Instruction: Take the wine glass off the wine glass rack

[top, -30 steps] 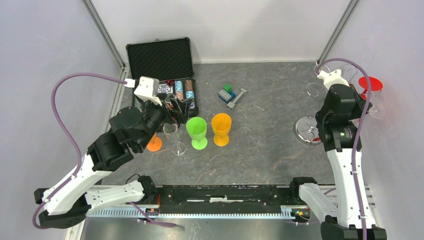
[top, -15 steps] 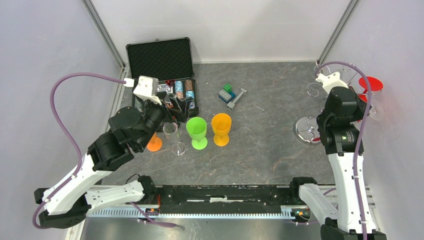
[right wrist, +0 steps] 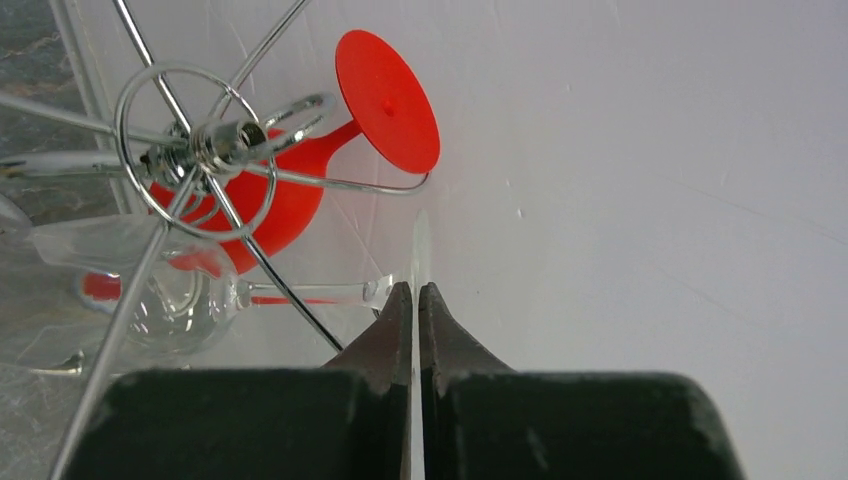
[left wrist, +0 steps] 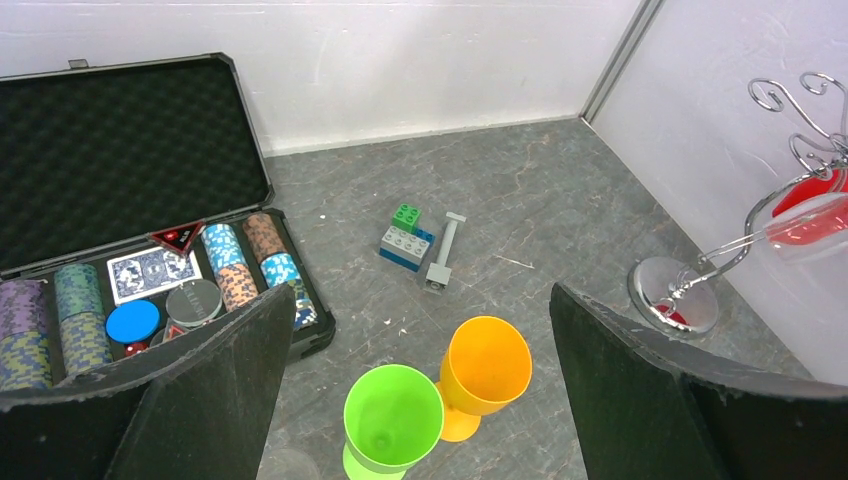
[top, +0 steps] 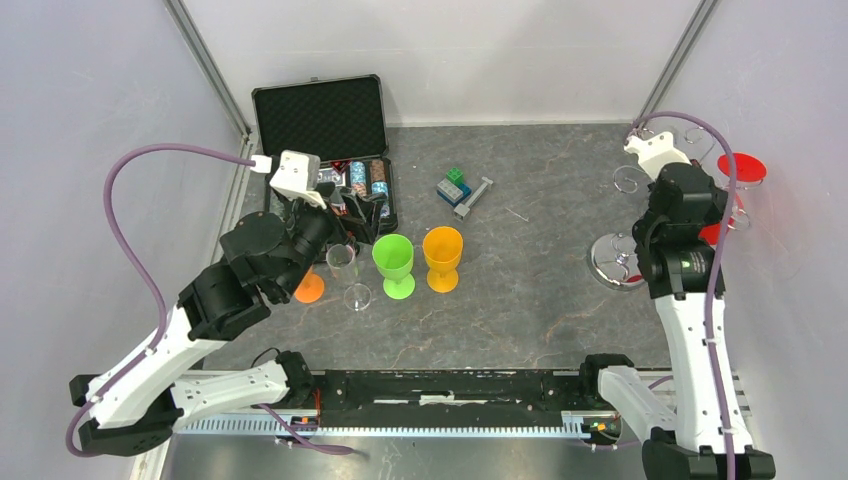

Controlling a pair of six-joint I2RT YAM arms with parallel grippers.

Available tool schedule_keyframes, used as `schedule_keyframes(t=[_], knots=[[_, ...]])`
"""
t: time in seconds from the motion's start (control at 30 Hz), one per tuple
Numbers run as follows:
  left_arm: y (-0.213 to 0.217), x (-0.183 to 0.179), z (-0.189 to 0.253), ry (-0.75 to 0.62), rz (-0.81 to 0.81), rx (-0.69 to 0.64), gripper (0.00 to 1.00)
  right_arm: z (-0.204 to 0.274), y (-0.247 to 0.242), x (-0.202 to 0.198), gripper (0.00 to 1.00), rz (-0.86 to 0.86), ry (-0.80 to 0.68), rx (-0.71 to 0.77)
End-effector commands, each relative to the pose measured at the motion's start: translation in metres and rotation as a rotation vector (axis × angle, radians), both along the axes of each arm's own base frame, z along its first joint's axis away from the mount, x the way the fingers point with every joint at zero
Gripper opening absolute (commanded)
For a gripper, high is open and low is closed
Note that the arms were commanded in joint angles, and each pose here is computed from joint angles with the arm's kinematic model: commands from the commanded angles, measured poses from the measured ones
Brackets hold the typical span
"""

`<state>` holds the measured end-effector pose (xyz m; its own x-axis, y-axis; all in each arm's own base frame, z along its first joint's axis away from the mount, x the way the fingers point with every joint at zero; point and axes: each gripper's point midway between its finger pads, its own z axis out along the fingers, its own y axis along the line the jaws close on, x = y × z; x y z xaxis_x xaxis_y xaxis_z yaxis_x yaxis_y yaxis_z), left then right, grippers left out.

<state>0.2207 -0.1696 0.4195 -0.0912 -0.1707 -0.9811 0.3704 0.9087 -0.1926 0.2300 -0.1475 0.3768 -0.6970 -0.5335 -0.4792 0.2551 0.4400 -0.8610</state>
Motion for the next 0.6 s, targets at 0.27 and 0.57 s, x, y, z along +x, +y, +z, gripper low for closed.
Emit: schedule_keyframes(t=[0.27, 0.57], knots=[[0.005, -0.003, 0.022, -0.035, 0.004, -0.076, 1.0, 0.023, -0.018, 0.014, 0.0, -0.169, -0.124, -0.136], [0.008, -0.008, 0.023, -0.035, -0.01, -0.088, 1.0, 0.033, -0.02, 0.004, 0.0, -0.202, -0.158, -0.164]])
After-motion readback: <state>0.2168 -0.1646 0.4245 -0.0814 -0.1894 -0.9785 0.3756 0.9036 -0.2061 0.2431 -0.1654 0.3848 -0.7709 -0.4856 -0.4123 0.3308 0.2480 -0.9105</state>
